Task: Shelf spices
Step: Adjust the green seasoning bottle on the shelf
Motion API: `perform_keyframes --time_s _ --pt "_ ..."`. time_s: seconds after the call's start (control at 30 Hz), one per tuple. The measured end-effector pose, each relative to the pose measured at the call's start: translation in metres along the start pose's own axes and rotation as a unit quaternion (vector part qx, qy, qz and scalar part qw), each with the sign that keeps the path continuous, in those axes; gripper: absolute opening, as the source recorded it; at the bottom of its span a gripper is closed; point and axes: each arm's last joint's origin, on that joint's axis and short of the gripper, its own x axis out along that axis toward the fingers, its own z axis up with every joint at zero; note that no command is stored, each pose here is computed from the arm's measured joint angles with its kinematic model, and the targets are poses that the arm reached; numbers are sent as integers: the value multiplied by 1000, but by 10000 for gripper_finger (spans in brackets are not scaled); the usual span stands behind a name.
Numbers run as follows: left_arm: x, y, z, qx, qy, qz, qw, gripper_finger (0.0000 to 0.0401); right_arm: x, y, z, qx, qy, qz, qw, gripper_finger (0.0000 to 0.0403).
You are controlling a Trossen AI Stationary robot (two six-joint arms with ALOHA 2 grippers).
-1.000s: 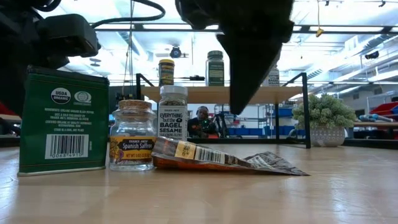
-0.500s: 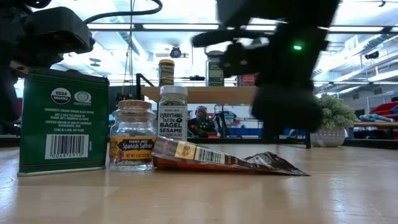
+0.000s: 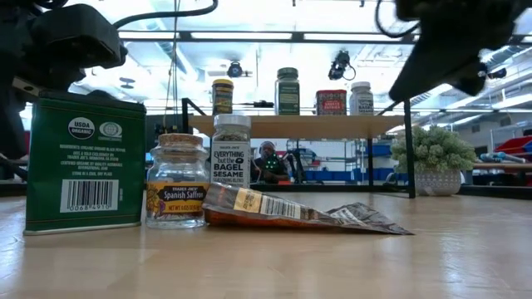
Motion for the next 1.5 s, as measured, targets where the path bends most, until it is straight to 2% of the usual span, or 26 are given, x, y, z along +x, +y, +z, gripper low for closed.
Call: perform_keyframes --time_s 0.17,0.3,0.77,1.07,1.33,1.5 --pt "0 -1 2 0 -8 -3 1000 397 1 11 -26 -7 -14 -7 1000 1" --pt "0 -1 1 0 -7 -2 1000 397 5 17 -35 -20 -6 -7 1000 1" --pt "0 0 0 4 -2 0 1000 397 11 15 -31 -130 4 -12 991 4" --pt "0 0 1 42 -5 0 999 397 11 20 -30 -94 4 11 996 7" --pt "0 2 2 42 -18 35 998 397 16 21 -19 -74 -16 25 997 6" --pt "0 2 2 63 -21 42 997 397 21 21 -10 -53 -29 29 998 9"
